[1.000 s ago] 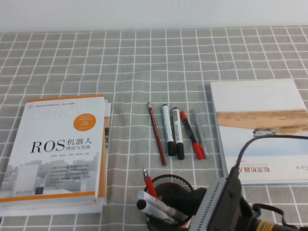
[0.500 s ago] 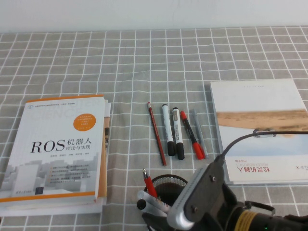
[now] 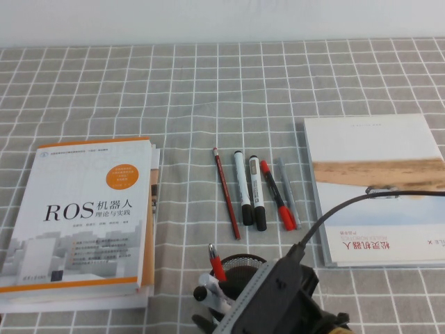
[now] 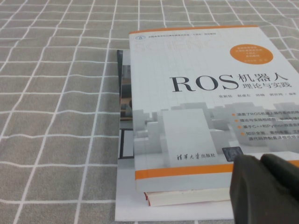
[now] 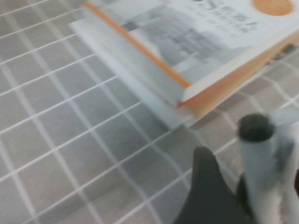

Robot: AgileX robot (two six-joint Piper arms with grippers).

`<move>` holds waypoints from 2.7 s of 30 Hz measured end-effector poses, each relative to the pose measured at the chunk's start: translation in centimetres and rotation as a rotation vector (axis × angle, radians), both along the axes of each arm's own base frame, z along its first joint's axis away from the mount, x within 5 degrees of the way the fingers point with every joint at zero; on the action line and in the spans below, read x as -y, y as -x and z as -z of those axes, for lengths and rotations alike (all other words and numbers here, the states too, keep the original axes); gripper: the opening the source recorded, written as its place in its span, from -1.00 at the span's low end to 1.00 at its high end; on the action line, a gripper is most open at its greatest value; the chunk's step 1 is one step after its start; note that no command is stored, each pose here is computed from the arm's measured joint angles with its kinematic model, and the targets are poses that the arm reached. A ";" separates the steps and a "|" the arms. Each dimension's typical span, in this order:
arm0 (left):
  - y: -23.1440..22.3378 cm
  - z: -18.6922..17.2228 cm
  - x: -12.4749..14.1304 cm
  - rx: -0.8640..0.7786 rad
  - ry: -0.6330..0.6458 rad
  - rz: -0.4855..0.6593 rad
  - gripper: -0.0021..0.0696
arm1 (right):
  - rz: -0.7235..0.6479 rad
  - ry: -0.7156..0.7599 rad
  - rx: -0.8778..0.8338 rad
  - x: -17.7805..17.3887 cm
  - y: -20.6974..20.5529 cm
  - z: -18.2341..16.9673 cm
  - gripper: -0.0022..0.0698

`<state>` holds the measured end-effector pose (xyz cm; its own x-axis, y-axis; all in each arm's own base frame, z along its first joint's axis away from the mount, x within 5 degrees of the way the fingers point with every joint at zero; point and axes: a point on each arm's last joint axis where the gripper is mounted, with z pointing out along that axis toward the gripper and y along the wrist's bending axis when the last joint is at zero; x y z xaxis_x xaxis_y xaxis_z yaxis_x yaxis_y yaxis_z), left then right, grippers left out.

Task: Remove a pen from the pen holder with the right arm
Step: 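Take a marker out of the pen holder and lay it on the table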

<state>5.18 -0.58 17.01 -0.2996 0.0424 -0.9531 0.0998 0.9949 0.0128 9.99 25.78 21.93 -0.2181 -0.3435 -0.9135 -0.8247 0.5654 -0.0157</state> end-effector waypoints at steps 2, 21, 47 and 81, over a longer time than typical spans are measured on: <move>0.0 0.0 0.0 0.000 0.000 0.000 -0.95 | 0.019 -0.001 0.012 -0.1 -0.2 -0.3 -0.01; 0.0 0.0 0.0 0.000 0.000 0.000 -0.95 | 0.047 0.060 0.021 -0.7 -0.7 1.4 -0.01; 0.0 0.0 0.0 0.000 0.000 0.000 -0.95 | 0.038 0.070 0.075 -0.8 -0.8 1.2 -0.61; 0.0 0.0 0.0 0.000 0.000 0.000 -0.95 | 0.006 -0.141 0.238 2.0 -0.2 -6.3 -0.68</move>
<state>5.18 -0.58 17.01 -0.2996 0.0424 -0.9531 0.0998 0.9949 0.0128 10.15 23.75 28.27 0.0068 -0.2083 -0.9780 -0.8039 0.5806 -0.1292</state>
